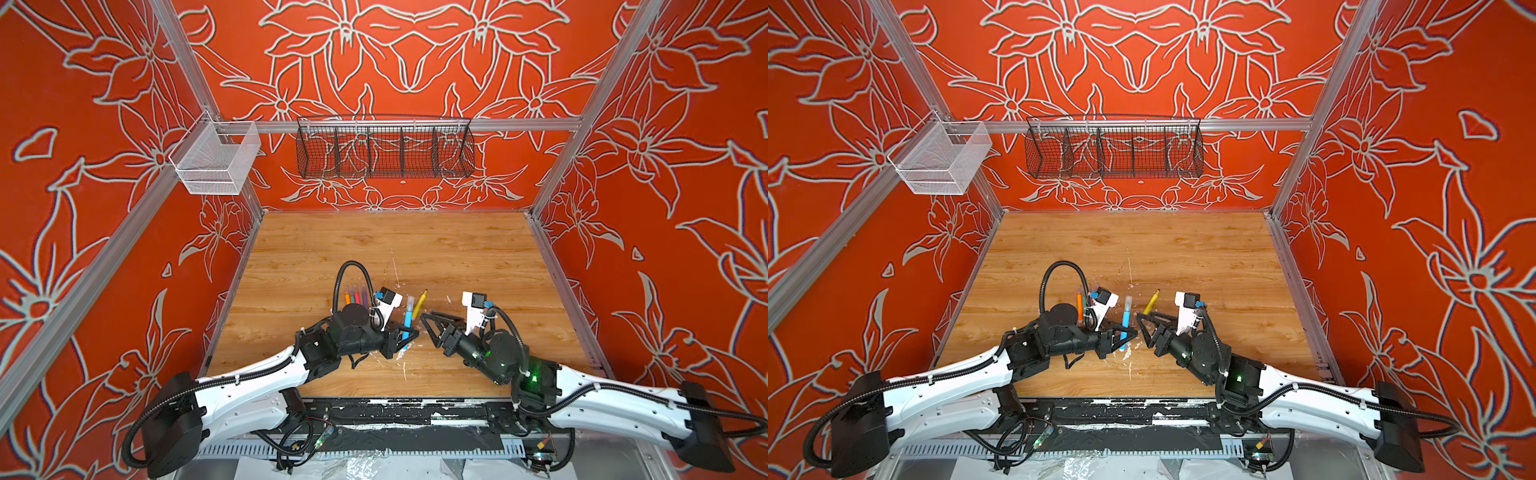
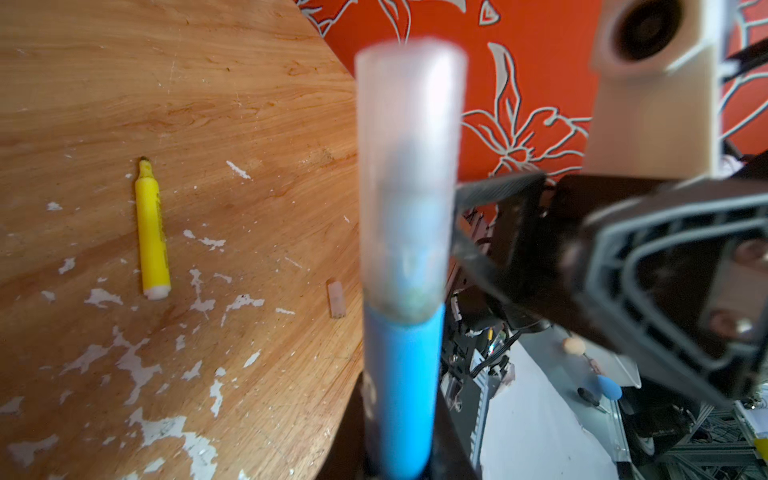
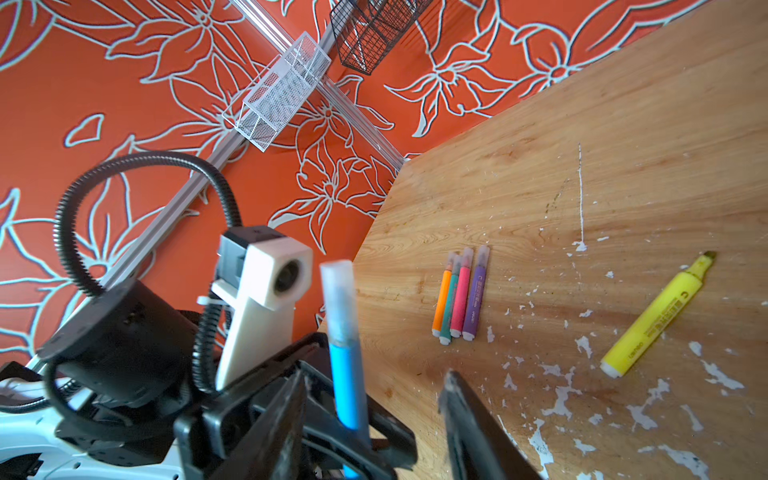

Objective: Insert the pens into the pen caps
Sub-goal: 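Push the cap down over the blue marker tip with the right gripper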

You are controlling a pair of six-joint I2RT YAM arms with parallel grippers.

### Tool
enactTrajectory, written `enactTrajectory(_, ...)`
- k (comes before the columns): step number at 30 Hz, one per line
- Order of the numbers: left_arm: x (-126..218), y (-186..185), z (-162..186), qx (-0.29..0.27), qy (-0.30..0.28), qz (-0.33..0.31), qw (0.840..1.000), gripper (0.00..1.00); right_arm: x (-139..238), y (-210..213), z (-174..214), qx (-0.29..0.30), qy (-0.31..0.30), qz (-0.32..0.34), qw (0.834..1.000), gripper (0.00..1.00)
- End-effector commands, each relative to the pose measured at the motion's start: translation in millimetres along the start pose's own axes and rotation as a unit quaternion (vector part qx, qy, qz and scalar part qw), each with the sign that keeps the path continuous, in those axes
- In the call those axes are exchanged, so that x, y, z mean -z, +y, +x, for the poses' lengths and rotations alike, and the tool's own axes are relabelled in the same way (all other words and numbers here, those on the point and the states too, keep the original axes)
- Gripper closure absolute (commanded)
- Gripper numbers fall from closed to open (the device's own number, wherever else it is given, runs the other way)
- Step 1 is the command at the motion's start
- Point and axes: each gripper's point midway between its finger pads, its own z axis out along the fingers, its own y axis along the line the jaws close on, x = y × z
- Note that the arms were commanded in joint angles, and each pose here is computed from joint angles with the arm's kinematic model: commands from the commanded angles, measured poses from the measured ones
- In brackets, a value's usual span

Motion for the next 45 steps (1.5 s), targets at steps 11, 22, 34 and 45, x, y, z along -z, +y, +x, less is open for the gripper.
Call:
enactTrajectory(11,8,-5,9,-0.042,0.003,0.02,0.999,1.0,-21,15,-15,0.057,-0.01,0.036,0.998,0.6)
enactTrajectory(22,9,-5,10,-0.041,0.002,0.019,0.999,1.0,-43,32,-11,0.065,0.001,0.024,0.998,0.58)
enactTrajectory(34,11,-5,12,-0.041,0.001,0.019,0.999,1.0,-57,33,-12,0.06,0.01,0.044,0.997,0.67)
enactTrajectory(45,10,-5,11,-0.042,0.0,0.019,0.999,1.0,-67,22,-9,0.06,0.015,0.066,0.996,0.71)
